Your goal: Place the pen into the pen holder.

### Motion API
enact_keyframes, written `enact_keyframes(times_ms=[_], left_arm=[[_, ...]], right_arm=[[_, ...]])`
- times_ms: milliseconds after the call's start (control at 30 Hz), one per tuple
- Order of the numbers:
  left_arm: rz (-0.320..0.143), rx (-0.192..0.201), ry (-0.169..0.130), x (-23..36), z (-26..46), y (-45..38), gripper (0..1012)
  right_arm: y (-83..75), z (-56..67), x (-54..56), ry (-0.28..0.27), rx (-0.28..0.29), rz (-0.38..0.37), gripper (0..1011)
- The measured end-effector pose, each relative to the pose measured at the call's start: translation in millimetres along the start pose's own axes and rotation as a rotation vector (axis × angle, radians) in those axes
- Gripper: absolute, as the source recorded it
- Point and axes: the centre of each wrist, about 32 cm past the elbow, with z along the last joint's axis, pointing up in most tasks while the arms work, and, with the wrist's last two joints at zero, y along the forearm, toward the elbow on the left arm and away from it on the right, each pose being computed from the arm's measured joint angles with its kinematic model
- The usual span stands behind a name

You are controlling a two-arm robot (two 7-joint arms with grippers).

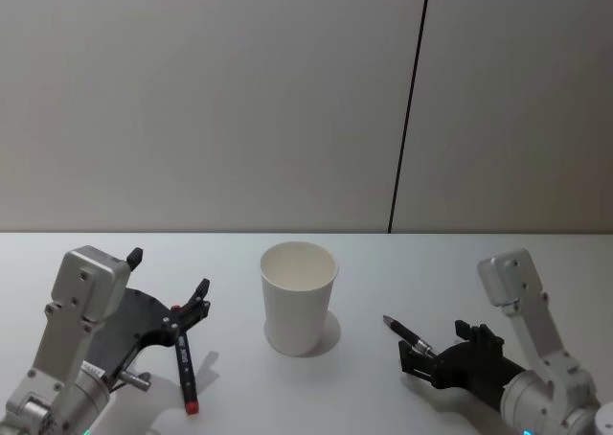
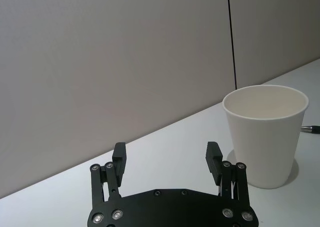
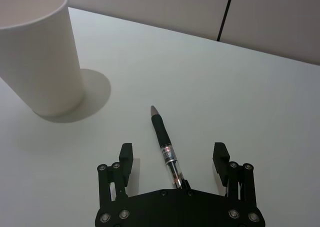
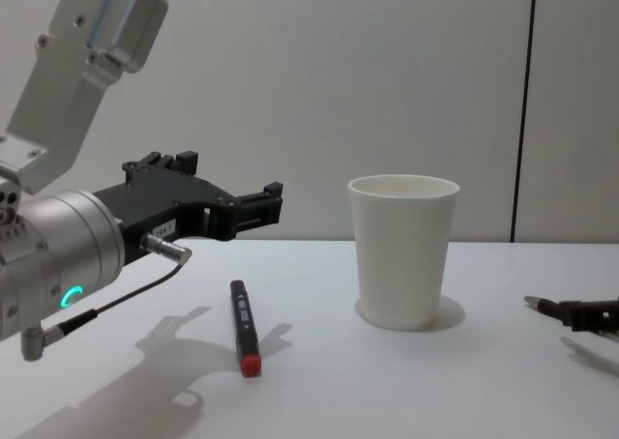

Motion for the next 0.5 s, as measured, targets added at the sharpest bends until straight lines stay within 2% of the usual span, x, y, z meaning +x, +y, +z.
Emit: enact_keyframes(times_ms=[500], left_arm=[[0.000, 0.000, 0.000, 0.0, 0.0, 0.0, 1002]], right_arm=[[2.1, 1.3, 0.4, 0.050, -0.046, -0.004, 1001]])
